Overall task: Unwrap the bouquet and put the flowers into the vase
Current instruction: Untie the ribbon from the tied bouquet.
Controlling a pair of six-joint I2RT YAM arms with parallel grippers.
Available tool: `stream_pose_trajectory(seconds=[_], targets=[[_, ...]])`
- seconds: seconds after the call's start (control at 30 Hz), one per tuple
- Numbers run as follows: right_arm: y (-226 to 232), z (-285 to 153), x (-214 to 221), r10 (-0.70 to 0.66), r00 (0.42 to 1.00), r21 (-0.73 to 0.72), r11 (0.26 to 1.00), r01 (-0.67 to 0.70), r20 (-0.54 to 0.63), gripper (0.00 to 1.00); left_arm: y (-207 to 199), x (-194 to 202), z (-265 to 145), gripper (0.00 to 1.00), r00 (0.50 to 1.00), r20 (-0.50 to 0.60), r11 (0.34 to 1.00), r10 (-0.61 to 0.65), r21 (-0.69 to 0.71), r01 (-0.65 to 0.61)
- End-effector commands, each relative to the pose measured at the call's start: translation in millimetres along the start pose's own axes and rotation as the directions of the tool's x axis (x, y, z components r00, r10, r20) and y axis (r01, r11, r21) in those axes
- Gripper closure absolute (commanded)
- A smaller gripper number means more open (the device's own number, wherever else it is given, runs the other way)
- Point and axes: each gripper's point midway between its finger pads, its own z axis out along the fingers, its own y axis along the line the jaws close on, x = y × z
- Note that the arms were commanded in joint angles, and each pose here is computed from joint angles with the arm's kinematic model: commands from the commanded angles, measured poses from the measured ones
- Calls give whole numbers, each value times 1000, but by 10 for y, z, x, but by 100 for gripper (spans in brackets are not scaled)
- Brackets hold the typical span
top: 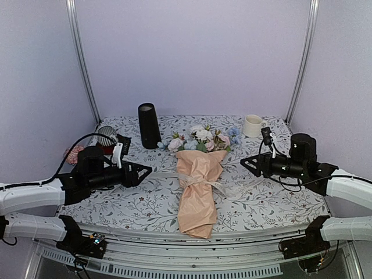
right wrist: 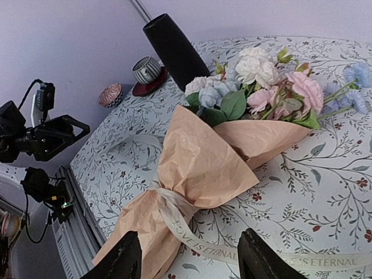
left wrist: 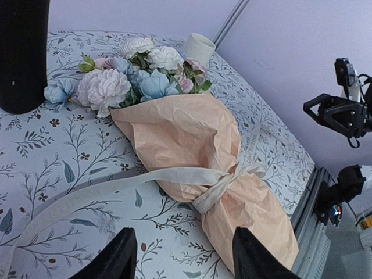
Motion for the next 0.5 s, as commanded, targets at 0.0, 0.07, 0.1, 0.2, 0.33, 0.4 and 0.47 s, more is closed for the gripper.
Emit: stream_pose_trajectory(seconds=[0.0, 0.07, 0.1, 0.2, 0.33, 0.4, 0.47], targets=[[147, 183, 89, -20, 1000, -56, 998, 19, -15, 43, -221, -99, 119, 43, 996, 25, 996, 81, 39, -82], [161, 263, 153, -21, 999, -60, 998, 19, -38, 44, -258, -40, 183, 44, 996, 3, 995, 94, 38, -94], [168, 303, 179, -21, 999, -63, 998, 18, -47, 45, -263, -15, 215, 45, 995, -7, 995, 98, 33, -98], [204, 419, 268, -18, 997, -77, 997, 13, -75, 47, -289, 33, 301, 47, 993, -34, 993, 114, 25, -113], [262, 582, 397, -32, 992, -84, 996, 22, -125, 49, -335, 85, 394, 47, 988, -62, 990, 143, 20, -142], [269, 652, 458, -40, 988, -84, 996, 27, -150, 53, -356, 121, 442, 49, 985, -77, 988, 155, 20, -154], [256, 730, 542, -43, 983, -82, 996, 28, -180, 58, -386, 148, 498, 52, 982, -89, 986, 164, 24, -162]])
